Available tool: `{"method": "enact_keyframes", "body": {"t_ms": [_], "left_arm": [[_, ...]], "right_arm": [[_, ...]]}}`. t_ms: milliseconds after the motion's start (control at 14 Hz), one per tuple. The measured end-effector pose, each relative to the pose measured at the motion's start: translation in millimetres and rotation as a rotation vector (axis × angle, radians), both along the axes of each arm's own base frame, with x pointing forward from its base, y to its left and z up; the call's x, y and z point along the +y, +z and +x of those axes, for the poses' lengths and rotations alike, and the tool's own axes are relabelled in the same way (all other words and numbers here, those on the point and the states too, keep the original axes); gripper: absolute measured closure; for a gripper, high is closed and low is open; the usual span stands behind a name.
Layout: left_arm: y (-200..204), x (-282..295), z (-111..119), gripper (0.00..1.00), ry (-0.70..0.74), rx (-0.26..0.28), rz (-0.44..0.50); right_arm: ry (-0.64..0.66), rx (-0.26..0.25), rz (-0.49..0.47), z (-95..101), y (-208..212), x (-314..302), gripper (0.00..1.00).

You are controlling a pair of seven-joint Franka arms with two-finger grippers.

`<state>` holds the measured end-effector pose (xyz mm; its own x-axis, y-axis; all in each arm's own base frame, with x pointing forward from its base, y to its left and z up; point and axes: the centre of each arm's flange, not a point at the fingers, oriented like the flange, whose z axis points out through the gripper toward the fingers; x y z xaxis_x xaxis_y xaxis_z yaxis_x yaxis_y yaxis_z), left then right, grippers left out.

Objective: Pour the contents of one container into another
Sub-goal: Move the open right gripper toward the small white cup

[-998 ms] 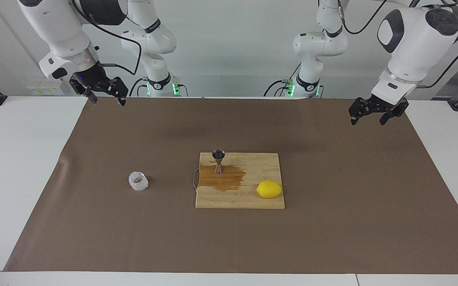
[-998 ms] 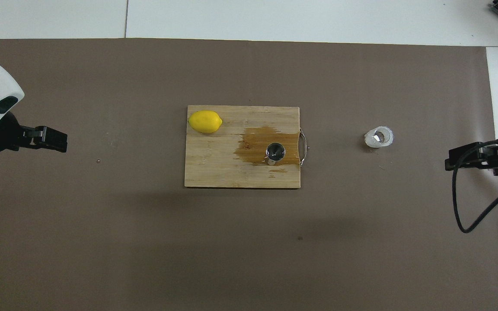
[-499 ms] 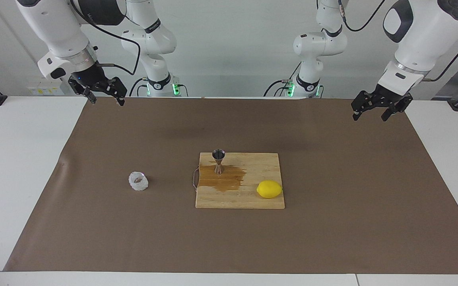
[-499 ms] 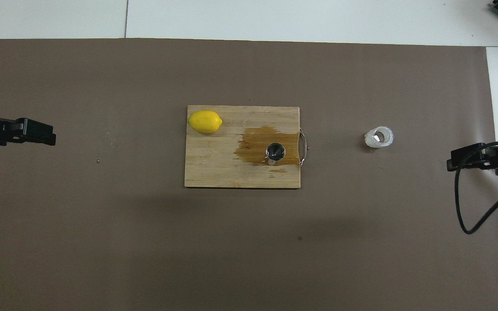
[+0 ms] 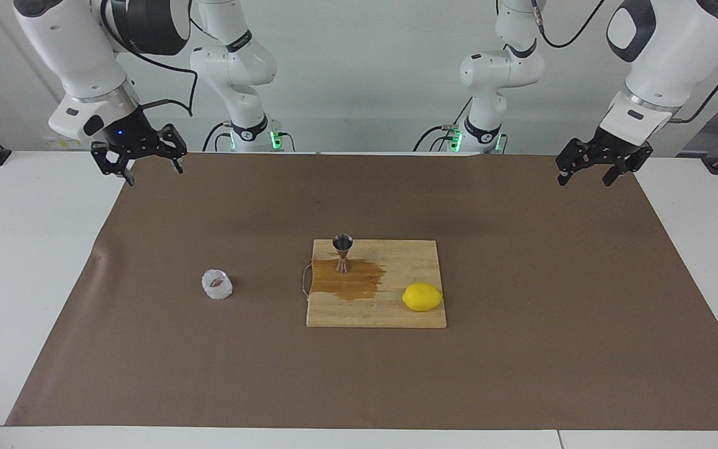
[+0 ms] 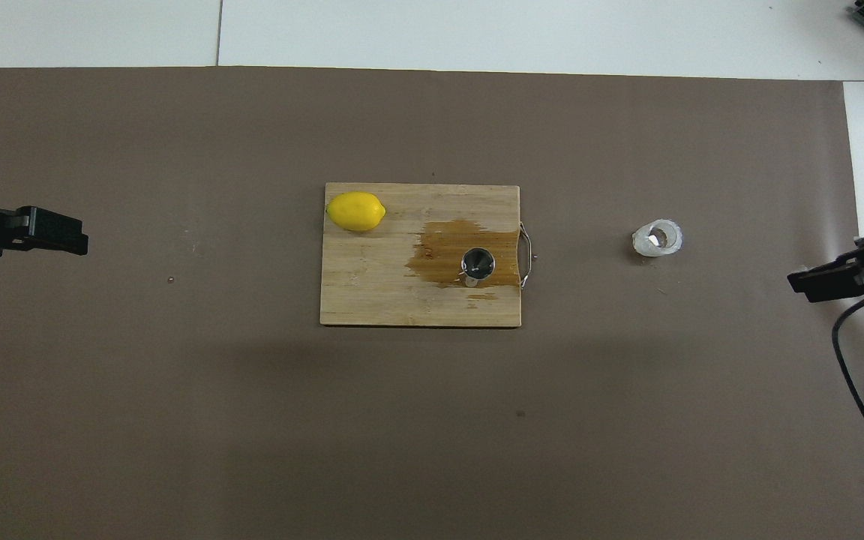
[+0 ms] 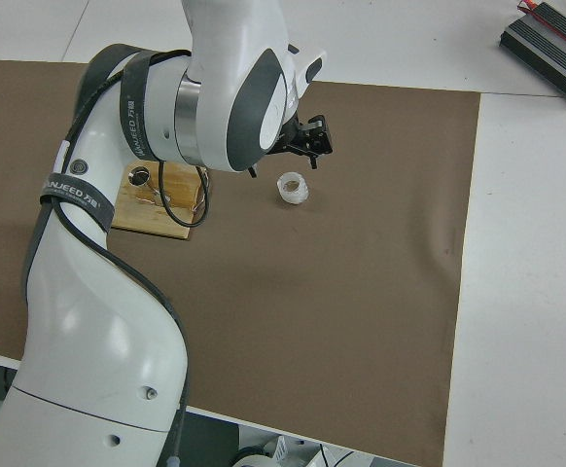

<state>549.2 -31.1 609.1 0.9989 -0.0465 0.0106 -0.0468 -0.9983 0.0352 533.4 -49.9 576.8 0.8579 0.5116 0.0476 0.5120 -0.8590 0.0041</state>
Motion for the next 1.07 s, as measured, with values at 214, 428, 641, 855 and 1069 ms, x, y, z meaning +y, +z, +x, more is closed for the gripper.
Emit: {"method": "enact_keyframes", "body": {"t_ms": [214, 428, 641, 855, 1069], "left_arm": [[0, 0, 0, 0.00, 0.000, 0.000, 0.000], [0, -1, 0, 0.00, -0.001, 0.000, 0.000], [0, -1, 0, 0.00, -0.001, 0.000, 0.000], [0, -1, 0, 0.00, -0.001, 0.000, 0.000], [0, -1, 0, 0.00, -0.001, 0.000, 0.000]], "right_arm": [[0.313, -0.048, -0.025, 7.0, -32, -15, 0.00], [0.472, -0.084, 0.048, 23.7, -80, -36, 0.00], [0.571, -0.162, 0.202, 43.4, -138, -56, 0.00], [0.593, -0.206, 0.303, 55.5, -181, -58, 0.00], [0.644, -0.218, 0.360, 58.6, -208, -53, 0.00]]}}
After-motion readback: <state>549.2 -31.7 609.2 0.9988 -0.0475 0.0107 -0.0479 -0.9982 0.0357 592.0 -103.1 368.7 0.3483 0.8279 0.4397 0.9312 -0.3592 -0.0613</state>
